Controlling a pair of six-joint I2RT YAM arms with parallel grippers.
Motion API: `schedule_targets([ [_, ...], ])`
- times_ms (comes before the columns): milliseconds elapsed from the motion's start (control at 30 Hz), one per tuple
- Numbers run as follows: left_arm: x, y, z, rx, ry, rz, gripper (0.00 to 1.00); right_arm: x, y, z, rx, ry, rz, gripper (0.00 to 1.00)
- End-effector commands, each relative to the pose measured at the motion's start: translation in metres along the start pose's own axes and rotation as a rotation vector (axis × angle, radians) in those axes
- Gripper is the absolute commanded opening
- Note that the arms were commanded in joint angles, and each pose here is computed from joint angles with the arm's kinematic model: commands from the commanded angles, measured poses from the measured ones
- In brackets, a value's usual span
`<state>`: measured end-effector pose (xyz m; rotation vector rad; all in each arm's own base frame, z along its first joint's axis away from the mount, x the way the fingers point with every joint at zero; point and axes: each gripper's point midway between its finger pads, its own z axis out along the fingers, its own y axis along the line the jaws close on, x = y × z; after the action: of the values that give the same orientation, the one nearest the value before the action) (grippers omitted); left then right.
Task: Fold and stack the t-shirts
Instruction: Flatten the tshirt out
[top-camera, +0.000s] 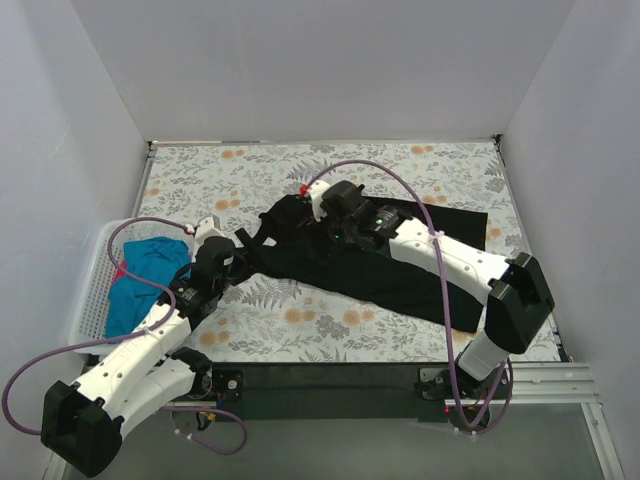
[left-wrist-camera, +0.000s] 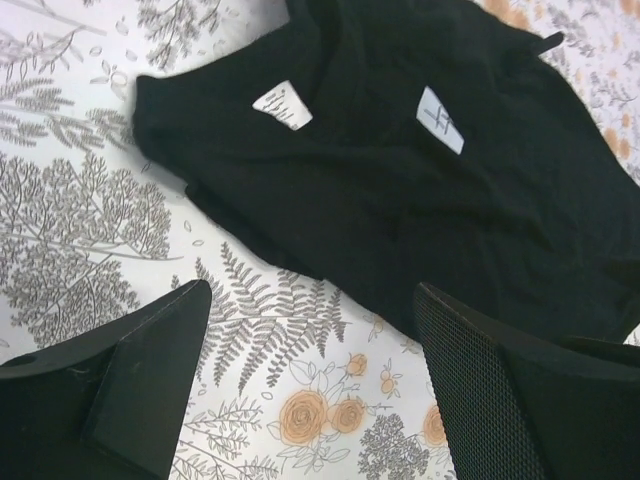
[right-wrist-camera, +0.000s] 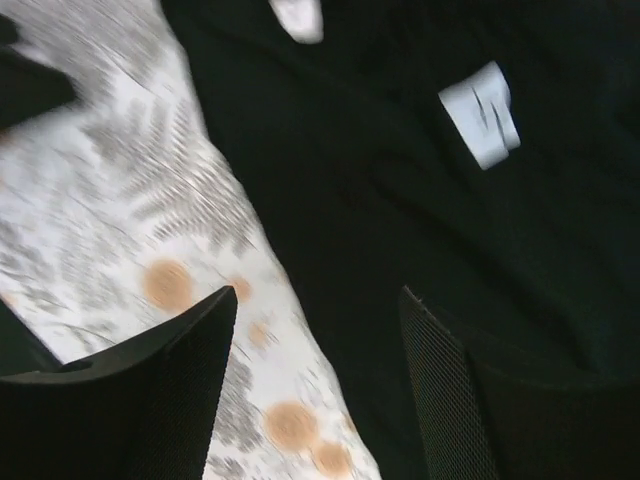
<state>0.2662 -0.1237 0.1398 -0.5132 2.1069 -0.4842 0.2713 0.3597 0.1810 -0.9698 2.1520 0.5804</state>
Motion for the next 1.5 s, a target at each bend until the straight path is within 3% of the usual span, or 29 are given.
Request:
schedule_targets([
  [0,0.018,0.013,-0.002,-0.052,0.070,-0.036,0.81,0.017,-0.062,-0.043,0.210,-0.043,0.106,0.71],
  [33,0.021,0.015,-0.001,-0.061,0.083,-0.041,0.81,0.055,-0.089,-0.041,0.254,0.030,0.164,0.71],
  [167,0.039,0.019,0.008,-0.094,0.171,-0.019,0.81,0.114,-0.138,-0.041,0.291,0.106,0.318,0.66],
  [267,0.047,0.020,0.012,-0.116,0.215,-0.014,0.81,0.135,-0.165,-0.037,0.294,0.122,0.408,0.65],
  [700,0.065,0.034,0.039,-0.255,0.290,-0.023,0.78,0.181,-0.274,-0.012,0.375,0.147,0.763,0.65],
  [833,0.064,0.035,0.043,-0.277,0.287,-0.023,0.76,0.170,-0.311,-0.012,0.449,0.123,0.773,0.66],
  [967,0.052,0.034,0.038,-0.275,0.230,-0.047,0.76,0.120,-0.278,-0.018,0.405,0.052,0.587,0.66],
  [1100,0.030,0.039,0.028,-0.291,0.117,-0.086,0.76,0.069,-0.213,-0.018,0.337,-0.033,0.368,0.67],
  [1200,0.008,0.041,0.015,-0.304,0.026,-0.097,0.75,0.030,-0.122,0.001,0.148,-0.091,0.182,0.68],
  [1300,-0.011,0.043,0.001,-0.324,-0.033,-0.095,0.76,0.011,-0.065,0.021,0.048,-0.110,0.058,0.69],
  [1467,-0.047,0.030,-0.032,-0.287,-0.130,-0.146,0.76,0.000,-0.008,0.069,-0.071,-0.074,-0.045,0.72],
])
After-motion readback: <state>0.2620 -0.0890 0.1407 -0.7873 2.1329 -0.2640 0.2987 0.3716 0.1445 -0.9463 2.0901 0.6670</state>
